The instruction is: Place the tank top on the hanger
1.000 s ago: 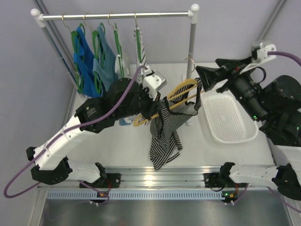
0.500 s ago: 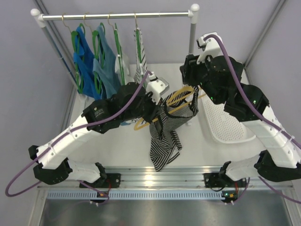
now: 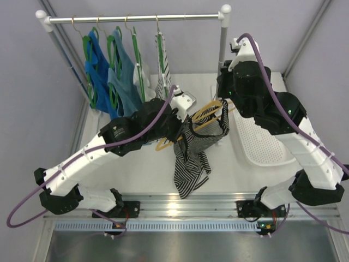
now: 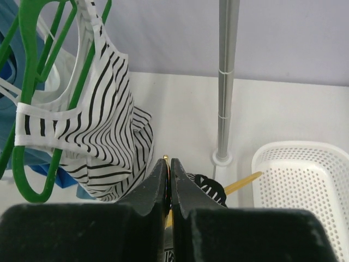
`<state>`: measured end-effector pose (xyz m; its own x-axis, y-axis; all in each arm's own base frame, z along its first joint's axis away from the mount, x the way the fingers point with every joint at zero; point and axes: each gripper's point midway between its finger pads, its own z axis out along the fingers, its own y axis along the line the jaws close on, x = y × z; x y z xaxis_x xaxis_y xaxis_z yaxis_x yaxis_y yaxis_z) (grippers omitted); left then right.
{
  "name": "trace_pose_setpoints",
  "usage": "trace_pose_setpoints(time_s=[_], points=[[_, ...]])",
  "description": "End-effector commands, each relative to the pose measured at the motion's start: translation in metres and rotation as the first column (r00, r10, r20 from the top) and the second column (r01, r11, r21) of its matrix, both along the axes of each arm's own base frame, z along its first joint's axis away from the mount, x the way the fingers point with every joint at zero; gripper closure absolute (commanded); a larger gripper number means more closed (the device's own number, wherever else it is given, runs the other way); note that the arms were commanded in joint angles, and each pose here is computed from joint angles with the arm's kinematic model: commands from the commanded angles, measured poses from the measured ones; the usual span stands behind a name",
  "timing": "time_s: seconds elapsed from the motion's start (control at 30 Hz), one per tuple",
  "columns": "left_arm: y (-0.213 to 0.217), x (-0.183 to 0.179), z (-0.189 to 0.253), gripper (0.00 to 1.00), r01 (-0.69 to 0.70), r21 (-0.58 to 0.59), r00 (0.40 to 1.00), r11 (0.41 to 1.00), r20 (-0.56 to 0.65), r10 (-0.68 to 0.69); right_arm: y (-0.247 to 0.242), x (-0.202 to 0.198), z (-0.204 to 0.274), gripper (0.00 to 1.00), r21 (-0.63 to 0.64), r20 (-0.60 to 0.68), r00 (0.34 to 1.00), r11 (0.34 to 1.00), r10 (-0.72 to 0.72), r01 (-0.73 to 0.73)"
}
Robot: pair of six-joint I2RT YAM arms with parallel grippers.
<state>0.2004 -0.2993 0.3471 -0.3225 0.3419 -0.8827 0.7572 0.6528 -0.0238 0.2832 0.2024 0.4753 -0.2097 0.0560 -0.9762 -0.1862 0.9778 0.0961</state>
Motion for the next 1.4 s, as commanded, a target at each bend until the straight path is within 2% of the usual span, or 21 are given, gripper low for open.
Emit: trace_pose_setpoints(time_s=[0.0, 0.4, 0.67, 0.87, 1.1, 1.37], points=[[0.007, 0.006, 0.036, 1.00, -0.051, -0.120, 0.995, 0.991, 0.074, 0.060, -0.026, 0.002, 0.005, 1.00, 0.009, -0.009, 0.994, 0.994, -0.112, 0.112], [-0.006, 0.015, 0.048, 1.00, -0.091, -0.188, 0.990, 0.978, 0.088, 0.109, -0.047, 0.012, -0.006, 1.00, -0.034, -0.017, 0.952, 0.952, -0.305, 0.305], [-0.022, 0.005, 0.040, 1.00, -0.149, -0.209, 0.982, 0.966, 0.085, 0.170, -0.049, 0.024, -0.019, 1.00, -0.100, -0.003, 0.915, 0.910, -0.404, 0.402], [-0.024, 0.000, 0.037, 1.00, -0.208, -0.243, 0.970, 0.947, 0.073, 0.232, -0.050, 0.027, -0.021, 1.00, -0.119, 0.005, 0.903, 0.897, -0.429, 0.426], [-0.045, -0.016, 0.029, 1.00, -0.200, -0.262, 0.975, 0.944, 0.045, 0.219, -0.045, 0.029, -0.027, 1.00, -0.133, -0.004, 0.904, 0.896, -0.428, 0.424], [-0.053, -0.015, 0.021, 1.00, -0.231, -0.273, 0.968, 0.934, 0.026, 0.248, -0.040, 0.028, -0.026, 1.00, -0.108, -0.018, 0.918, 0.914, -0.395, 0.391]])
